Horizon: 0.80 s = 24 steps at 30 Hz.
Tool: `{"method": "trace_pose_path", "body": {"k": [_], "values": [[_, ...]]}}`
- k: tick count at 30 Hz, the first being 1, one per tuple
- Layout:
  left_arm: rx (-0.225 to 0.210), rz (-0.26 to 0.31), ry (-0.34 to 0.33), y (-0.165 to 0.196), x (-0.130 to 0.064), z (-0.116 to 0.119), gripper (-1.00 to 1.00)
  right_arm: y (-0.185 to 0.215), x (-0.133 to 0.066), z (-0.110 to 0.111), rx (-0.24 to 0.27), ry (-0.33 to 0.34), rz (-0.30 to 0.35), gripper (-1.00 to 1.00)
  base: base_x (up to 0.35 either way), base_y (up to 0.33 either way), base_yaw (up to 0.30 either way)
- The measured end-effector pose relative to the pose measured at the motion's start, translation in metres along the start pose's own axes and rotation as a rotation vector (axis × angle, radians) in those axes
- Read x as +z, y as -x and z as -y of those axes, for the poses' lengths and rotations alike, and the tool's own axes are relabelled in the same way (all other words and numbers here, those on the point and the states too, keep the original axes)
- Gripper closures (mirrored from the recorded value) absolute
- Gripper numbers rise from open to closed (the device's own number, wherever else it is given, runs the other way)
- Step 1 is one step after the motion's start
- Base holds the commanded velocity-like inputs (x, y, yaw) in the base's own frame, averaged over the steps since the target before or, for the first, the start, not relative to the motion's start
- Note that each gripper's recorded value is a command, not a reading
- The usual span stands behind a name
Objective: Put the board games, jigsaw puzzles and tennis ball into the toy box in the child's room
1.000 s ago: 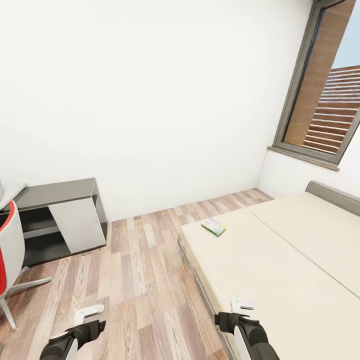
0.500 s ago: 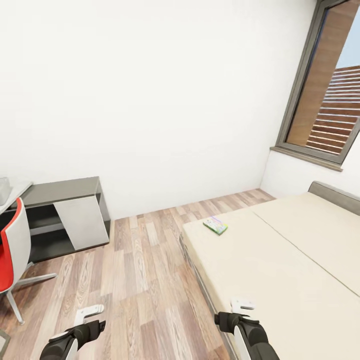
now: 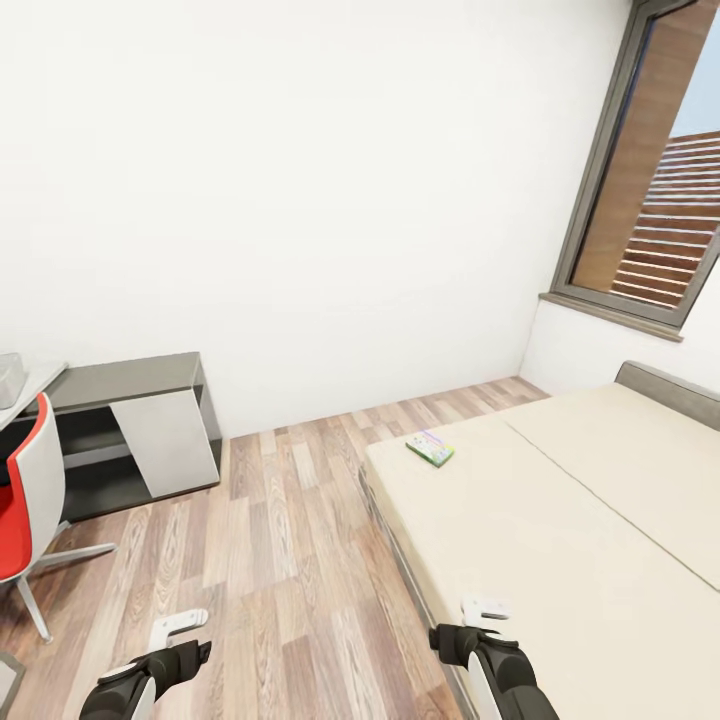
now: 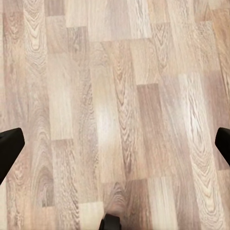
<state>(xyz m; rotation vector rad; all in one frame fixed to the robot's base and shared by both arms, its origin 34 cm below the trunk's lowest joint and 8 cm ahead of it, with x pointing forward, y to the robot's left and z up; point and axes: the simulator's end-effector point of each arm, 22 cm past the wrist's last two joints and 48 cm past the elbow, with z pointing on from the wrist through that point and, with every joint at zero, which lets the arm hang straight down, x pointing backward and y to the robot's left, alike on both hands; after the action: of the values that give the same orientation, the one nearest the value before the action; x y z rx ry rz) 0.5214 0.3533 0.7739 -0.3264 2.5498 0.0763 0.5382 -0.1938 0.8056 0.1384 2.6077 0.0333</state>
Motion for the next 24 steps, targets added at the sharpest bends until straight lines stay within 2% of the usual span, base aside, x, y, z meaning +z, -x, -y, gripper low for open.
{"method": "trace_pose_path", "body": {"k": [18,24], "values": [[0.0,0.0,0.001,0.0,0.0,-0.0002,-1.0,-0.0029,0.001,0.0017,-0.008,-0.008,-0.004,-1.0,-0.003,0.0,0.0],[0.001,0.0,0.001,-0.0001,0.0001,-0.0002,-1.0,-0.0031,0.001,0.0008,-0.003,-0.004,-0.006,-1.0,-0.016,-0.119,0.0]]}}
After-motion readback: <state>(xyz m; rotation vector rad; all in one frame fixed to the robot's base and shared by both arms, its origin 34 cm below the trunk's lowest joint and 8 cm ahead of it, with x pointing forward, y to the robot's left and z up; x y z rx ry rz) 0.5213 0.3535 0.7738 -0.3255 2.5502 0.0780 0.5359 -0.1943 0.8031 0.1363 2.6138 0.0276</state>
